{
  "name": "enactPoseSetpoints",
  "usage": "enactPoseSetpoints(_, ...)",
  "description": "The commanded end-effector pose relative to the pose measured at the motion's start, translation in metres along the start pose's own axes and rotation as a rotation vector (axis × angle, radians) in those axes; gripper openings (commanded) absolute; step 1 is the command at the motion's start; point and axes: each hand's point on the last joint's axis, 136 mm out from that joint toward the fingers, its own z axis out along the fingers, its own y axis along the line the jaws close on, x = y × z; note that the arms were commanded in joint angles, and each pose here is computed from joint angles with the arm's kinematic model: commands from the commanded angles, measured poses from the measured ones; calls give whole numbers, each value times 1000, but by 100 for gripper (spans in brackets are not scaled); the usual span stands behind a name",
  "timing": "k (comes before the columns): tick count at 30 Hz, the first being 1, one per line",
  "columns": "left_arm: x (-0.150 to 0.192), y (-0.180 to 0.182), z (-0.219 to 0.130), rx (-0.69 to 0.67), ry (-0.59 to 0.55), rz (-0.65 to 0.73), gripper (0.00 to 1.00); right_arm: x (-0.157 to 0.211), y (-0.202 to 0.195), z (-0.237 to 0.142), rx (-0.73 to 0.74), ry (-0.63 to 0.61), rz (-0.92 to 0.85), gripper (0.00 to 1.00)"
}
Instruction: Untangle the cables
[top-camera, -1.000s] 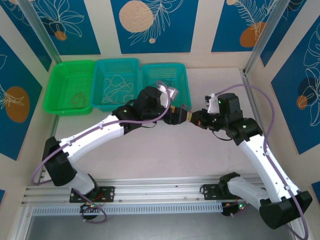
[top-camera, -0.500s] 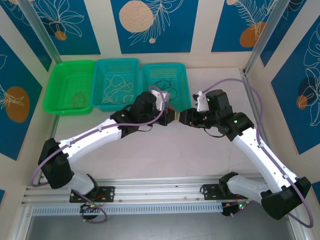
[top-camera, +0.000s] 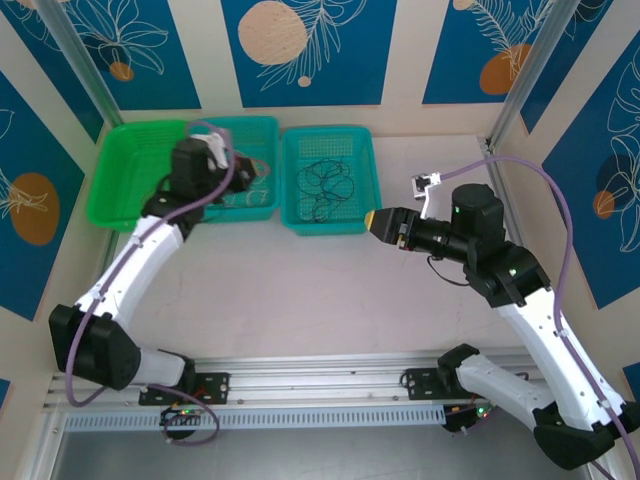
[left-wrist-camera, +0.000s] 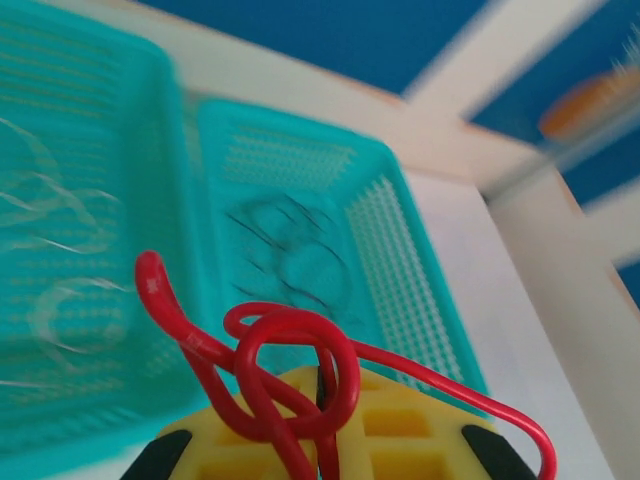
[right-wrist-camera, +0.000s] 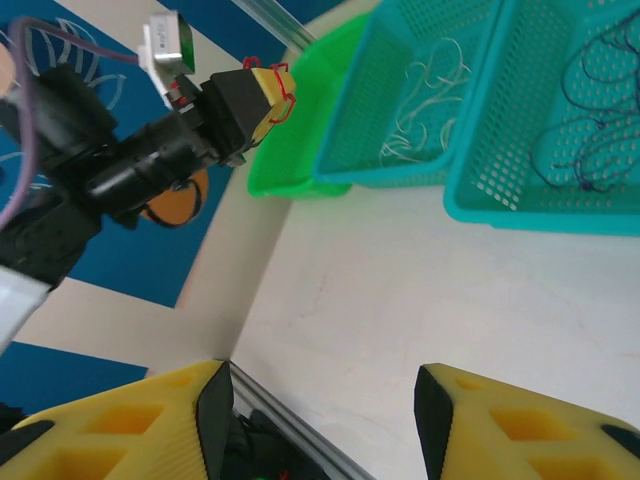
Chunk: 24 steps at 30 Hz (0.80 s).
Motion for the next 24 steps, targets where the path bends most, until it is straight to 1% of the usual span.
enactPoseSetpoints(1, -37, 54, 1, -85, -46, -53, 0, -8, 9, -3, -34, -47, 10, 53)
enactPoseSetpoints(5, -65, 140, 6, -256, -104, -177, 0, -6, 7, 2, -38, -28, 24, 53)
enactPoseSetpoints(8, -72, 202, 8, -381, -111, -245, 0, -6, 8, 2, -39, -24, 29, 53)
enactPoseSetpoints(10, -74, 232, 10, -409, -100, -304, 1, -6, 9, 3, -41, -21, 35, 53)
enactPoseSetpoints(13, -79, 261, 7, -434, -112, -359, 42, -2, 8, 5, -42, -3, 46, 53)
enactPoseSetpoints(14, -82, 266, 3, -443, -125, -359, 50, -1, 8, 6, -39, 1, 48, 53)
enactPoseSetpoints(15, -85, 267, 1, -445, -133, -356, 56, 0, 7, 7, -35, 5, 53, 53)
enactPoseSetpoints(17, -88, 262, -4, -428, -136, -349, 63, 1, 6, 9, -27, 10, 54, 53)
enactPoseSetpoints(21, -86, 229, -11, -326, -137, -342, 65, 4, 9, 18, -29, 30, 39, 54)
enactPoseSetpoints(24, -75, 186, -16, -221, -123, -304, 65, 7, 14, 30, -36, 57, 16, 54)
